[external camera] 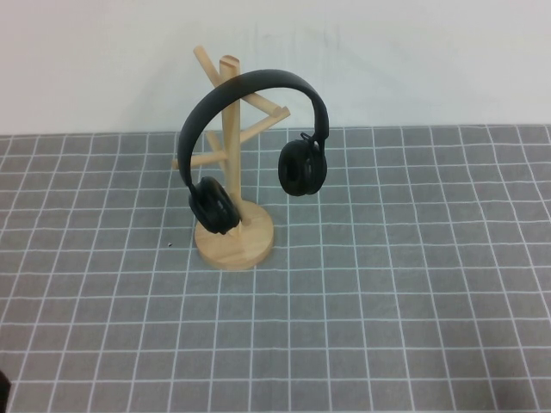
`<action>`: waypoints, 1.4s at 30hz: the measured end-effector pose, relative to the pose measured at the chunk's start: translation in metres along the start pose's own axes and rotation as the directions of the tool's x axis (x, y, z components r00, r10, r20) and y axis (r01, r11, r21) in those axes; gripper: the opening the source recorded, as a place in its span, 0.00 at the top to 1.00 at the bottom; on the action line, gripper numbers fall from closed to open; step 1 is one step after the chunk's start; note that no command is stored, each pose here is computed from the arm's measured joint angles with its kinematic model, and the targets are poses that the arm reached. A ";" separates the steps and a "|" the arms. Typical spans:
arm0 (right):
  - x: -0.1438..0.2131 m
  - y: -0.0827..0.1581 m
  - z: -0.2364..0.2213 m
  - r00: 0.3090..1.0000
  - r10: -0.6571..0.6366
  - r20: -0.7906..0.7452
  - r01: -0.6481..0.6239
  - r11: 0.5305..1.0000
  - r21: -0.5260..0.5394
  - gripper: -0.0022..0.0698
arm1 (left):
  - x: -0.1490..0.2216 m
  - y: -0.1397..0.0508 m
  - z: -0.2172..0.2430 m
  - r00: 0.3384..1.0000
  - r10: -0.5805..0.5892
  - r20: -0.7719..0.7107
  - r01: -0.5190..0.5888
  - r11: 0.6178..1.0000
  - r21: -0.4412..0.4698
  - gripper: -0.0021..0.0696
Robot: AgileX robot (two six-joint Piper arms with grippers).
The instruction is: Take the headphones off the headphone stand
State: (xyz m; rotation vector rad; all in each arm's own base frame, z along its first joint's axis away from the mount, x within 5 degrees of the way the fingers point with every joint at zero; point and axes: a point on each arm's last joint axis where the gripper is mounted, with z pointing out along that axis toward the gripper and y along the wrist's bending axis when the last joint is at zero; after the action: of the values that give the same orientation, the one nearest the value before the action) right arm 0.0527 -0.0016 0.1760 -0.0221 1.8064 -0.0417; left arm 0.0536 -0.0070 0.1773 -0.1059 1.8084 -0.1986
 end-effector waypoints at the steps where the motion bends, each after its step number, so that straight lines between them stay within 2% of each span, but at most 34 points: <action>1: 0.000 0.000 0.000 1.000 0.000 0.000 0.000 1.000 0.000 0.98 | -0.002 -0.001 0.000 0.997 -0.074 0.022 0.074 0.997 0.018 0.98; 4: 0.000 0.000 0.000 1.000 0.000 0.000 0.000 1.000 0.000 0.98 | -0.010 -0.004 -0.001 0.956 -0.277 0.096 0.271 0.960 0.074 0.98; 6: 0.000 0.000 0.000 1.000 0.000 0.000 0.000 1.000 0.000 0.98 | -0.015 -0.004 -0.001 0.923 -0.358 0.144 0.346 0.933 0.099 0.98; 10: 0.000 0.000 0.000 1.000 0.000 0.000 0.000 1.000 0.000 0.98 | -0.022 -0.002 -0.003 0.887 -0.412 0.209 0.396 0.911 0.116 0.98; 13: 0.000 0.000 0.000 1.000 0.000 0.000 0.000 1.000 0.000 0.98 | -0.023 -0.004 -0.004 0.893 -0.412 0.182 0.394 0.911 0.125 0.98; 15: 0.000 0.000 0.000 1.000 0.000 0.000 0.000 1.000 0.000 0.98 | -0.035 -0.013 -0.011 0.926 -0.352 0.140 0.331 0.932 0.150 0.98; 19: 0.000 0.000 0.000 1.000 0.000 0.000 0.000 1.000 0.000 0.98 | -0.078 -0.030 -0.025 0.992 -0.119 0.051 0.108 0.979 0.174 0.98; 23: 0.000 0.000 0.000 1.000 0.000 0.000 0.000 1.000 0.000 0.98 | -0.119 -0.039 -0.018 0.990 0.114 -0.080 -0.099 0.981 0.170 0.98; 26: 0.000 0.000 0.000 1.000 0.000 0.000 0.000 1.000 0.000 0.98 | -0.149 -0.043 -0.001 0.955 0.265 -0.131 -0.239 0.953 0.186 0.98; 29: 0.000 0.000 0.000 1.000 0.000 0.000 0.000 1.000 0.000 0.98 | -0.170 -0.045 0.029 0.915 0.365 -0.171 -0.329 0.922 0.207 0.98; 34: 0.000 0.000 0.000 1.000 0.000 0.000 0.000 1.000 0.000 0.98 | -0.190 -0.053 0.078 0.894 0.394 -0.215 -0.329 0.901 0.282 0.98; 39: 0.000 0.000 0.000 1.000 0.000 0.000 0.000 1.000 0.000 0.98 | -0.192 -0.087 0.109 0.853 0.494 -0.167 -0.393 0.820 0.417 0.98; 42: 0.000 0.000 0.000 1.000 0.000 0.000 0.000 1.000 0.000 0.98 | -0.190 -0.114 0.118 0.824 0.561 -0.086 -0.460 0.749 0.477 0.98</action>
State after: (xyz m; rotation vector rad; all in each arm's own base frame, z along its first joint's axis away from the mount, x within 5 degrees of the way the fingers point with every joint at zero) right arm 0.0527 -0.0016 0.1760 -0.0221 1.8064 -0.0417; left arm 0.2111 -0.0944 0.3526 0.7683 1.8996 -0.2216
